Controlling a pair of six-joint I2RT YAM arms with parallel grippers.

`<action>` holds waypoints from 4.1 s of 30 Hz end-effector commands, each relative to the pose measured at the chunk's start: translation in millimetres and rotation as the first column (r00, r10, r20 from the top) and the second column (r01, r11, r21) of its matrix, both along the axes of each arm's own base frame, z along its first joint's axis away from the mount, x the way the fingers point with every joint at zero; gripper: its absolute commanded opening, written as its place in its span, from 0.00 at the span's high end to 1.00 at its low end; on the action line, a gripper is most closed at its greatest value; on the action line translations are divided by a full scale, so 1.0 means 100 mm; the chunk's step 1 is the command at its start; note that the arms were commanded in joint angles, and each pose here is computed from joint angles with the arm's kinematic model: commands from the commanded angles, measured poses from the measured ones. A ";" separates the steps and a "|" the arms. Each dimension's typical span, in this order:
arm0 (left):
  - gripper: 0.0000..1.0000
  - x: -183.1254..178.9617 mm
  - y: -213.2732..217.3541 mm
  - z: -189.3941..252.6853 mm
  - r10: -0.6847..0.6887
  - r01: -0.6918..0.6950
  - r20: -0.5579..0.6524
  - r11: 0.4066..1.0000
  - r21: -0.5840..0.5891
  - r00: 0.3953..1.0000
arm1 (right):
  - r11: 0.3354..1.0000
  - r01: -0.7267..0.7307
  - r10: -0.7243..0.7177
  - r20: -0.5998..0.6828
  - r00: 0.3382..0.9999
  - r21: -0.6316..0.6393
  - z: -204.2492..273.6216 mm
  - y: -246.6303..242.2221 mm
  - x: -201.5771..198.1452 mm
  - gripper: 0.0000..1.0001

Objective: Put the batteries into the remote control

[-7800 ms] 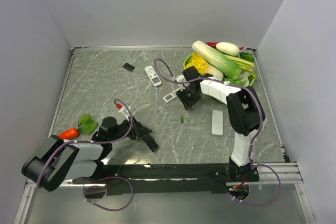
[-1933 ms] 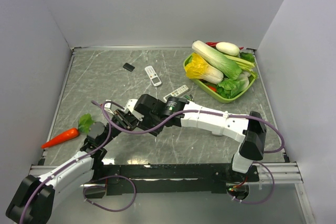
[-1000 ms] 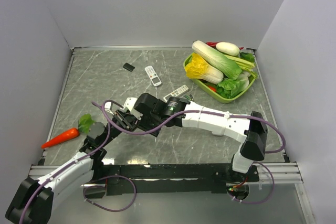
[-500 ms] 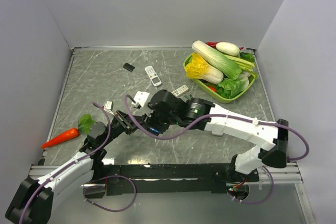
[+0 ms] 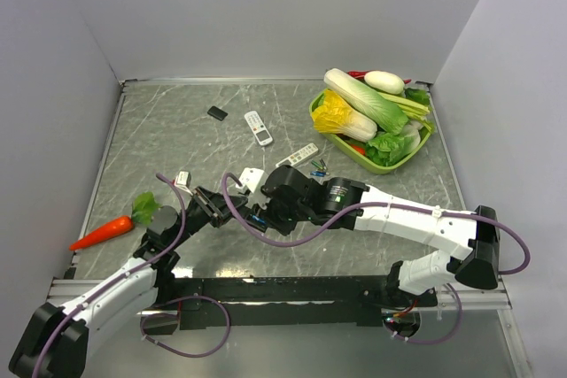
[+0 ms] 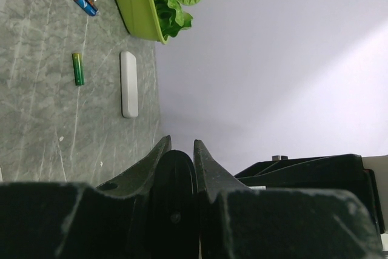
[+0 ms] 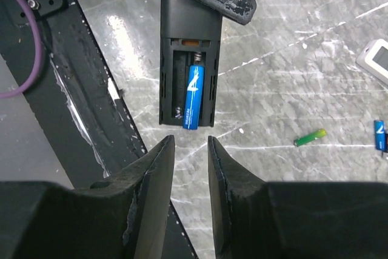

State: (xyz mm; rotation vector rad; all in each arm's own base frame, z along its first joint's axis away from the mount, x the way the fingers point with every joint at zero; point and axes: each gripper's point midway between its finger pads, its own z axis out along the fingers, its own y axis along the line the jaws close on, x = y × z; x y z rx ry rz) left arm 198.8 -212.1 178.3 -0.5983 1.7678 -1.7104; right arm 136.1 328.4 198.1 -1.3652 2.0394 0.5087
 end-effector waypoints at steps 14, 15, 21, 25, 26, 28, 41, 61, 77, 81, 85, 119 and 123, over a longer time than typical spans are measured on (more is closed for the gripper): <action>0.99 -0.13 0.04 -0.30 -0.014 0.014 -0.060 1.000 -0.002 0.998 | 0.998 -0.007 0.008 -0.004 1.000 0.065 0.08 0.15 0.01 0.67; 0.99 -0.14 0.04 -0.30 -0.015 0.015 -0.061 1.000 -0.003 0.998 | 0.998 -0.008 0.008 -0.004 1.000 0.063 0.08 0.15 0.01 0.69; 0.99 -0.14 0.04 -0.30 -0.015 0.015 -0.061 1.000 -0.007 0.998 | 0.998 -0.005 0.005 -0.007 1.000 0.055 0.03 0.15 0.02 0.72; 0.99 -0.14 0.04 -0.29 -0.020 0.020 -0.058 1.000 -0.008 0.998 | 0.998 -0.003 0.003 -0.008 1.000 0.058 0.02 0.17 0.03 0.72; 0.99 -0.14 0.04 -0.28 -0.020 0.020 -0.056 1.000 -0.010 0.998 | 0.998 -0.002 0.002 -0.007 1.000 0.058 0.03 0.16 0.03 0.73; 0.99 -0.15 0.03 -0.27 -0.022 0.021 -0.055 1.000 -0.012 0.998 | 0.998 -0.002 0.002 -0.006 1.000 0.057 0.02 0.17 0.04 0.74; 0.99 -0.16 0.04 -0.23 -0.022 0.021 -0.047 0.999 -0.026 0.999 | 1.000 0.026 -0.026 0.001 1.000 0.017 -0.08 0.13 0.09 0.80; 0.99 -0.17 0.04 -0.19 -0.027 0.026 -0.040 0.999 -0.039 0.999 | 0.999 0.042 -0.042 0.007 0.999 0.010 -0.10 0.17 0.13 0.80; 0.99 -0.21 0.04 -0.01 -0.041 0.041 0.001 0.994 -0.099 0.999 | 0.999 0.047 -0.047 0.006 0.999 0.008 -0.22 0.26 0.18 0.85; 0.99 -0.22 0.04 0.04 -0.046 0.047 0.013 0.992 -0.121 0.999 | 0.999 0.050 -0.050 0.004 0.999 -0.003 -0.27 0.26 0.18 0.86; 0.99 -0.24 0.06 0.11 -0.043 0.046 0.029 0.988 -0.146 0.999 | 0.999 0.051 -0.051 0.000 0.999 -0.018 -0.35 0.26 0.18 0.87; 0.99 -0.18 -0.04 -0.49 -0.121 0.081 0.163 0.969 0.232 0.979 | 0.894 0.446 -0.443 -0.063 0.894 0.041 -0.40 -0.97 1.34 0.43; 0.99 -0.15 -0.03 -0.53 -0.113 0.073 0.150 0.965 0.253 0.982 | 0.879 0.476 -0.476 -0.080 0.876 -0.015 -0.65 -1.08 1.61 0.43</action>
